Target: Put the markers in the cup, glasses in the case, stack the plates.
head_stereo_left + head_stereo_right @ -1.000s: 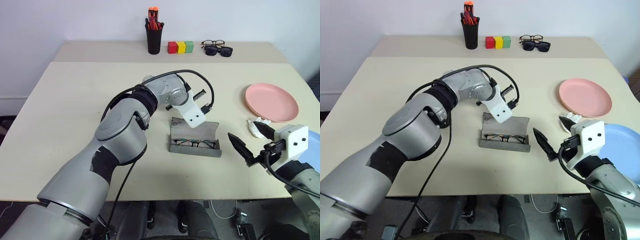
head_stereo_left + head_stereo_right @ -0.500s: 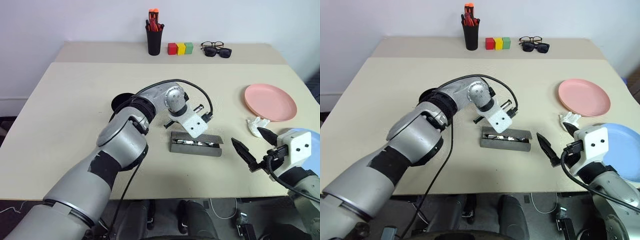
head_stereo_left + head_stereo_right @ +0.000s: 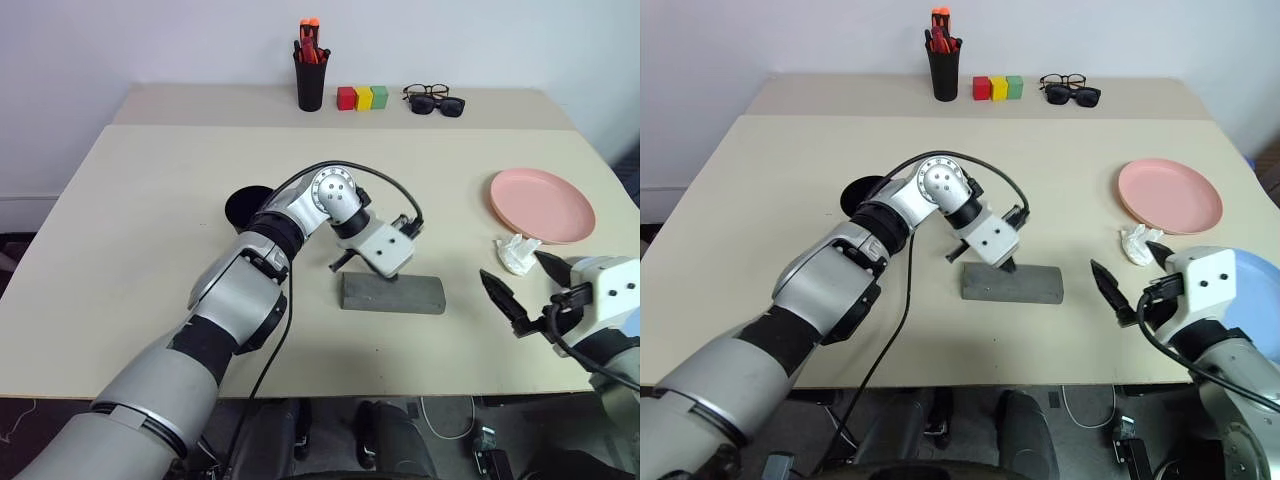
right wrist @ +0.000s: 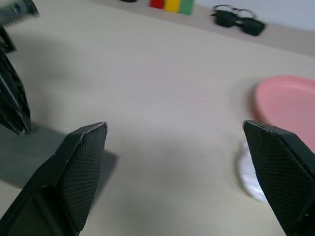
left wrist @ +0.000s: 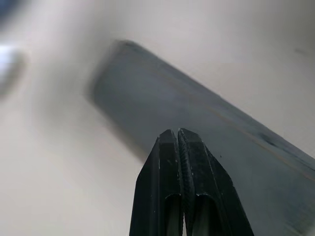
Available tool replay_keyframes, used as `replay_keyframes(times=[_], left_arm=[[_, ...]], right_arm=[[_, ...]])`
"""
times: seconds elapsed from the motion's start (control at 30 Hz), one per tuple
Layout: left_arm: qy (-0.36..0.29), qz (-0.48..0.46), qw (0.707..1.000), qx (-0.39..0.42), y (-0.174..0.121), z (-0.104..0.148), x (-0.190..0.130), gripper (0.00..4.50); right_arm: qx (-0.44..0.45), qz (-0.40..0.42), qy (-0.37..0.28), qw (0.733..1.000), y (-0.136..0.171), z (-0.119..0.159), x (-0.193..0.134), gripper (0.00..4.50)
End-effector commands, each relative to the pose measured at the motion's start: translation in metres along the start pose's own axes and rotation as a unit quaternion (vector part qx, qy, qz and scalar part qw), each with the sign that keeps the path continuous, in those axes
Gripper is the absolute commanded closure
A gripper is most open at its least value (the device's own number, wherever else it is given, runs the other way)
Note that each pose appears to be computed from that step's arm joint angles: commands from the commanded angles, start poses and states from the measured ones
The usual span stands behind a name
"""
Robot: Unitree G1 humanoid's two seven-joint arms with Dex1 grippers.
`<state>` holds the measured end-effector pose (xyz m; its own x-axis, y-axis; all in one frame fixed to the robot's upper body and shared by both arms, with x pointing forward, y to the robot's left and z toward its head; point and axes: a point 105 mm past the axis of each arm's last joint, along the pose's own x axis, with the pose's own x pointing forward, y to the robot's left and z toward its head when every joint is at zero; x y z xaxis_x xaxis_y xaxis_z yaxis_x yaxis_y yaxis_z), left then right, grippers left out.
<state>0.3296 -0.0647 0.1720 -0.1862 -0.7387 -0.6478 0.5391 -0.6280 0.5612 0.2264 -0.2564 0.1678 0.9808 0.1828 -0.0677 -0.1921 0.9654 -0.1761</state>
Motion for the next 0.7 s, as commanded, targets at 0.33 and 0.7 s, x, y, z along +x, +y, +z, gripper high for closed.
replay_keyframes(times=[0.33, 0.7], left_arm=[[-0.218, 0.156, 0.963, -0.042, 0.04, 0.097, -0.037, 4.46], [-0.214, 0.087, 0.947, -0.225, 0.009, 0.094, -0.025, 2.21]], right_arm=[[-0.013, -0.162, 0.099, 0.982, -0.099, -0.031, -0.048, 0.0], [-0.021, -0.186, 0.161, 0.969, -0.128, -0.056, -0.064, 0.0]])
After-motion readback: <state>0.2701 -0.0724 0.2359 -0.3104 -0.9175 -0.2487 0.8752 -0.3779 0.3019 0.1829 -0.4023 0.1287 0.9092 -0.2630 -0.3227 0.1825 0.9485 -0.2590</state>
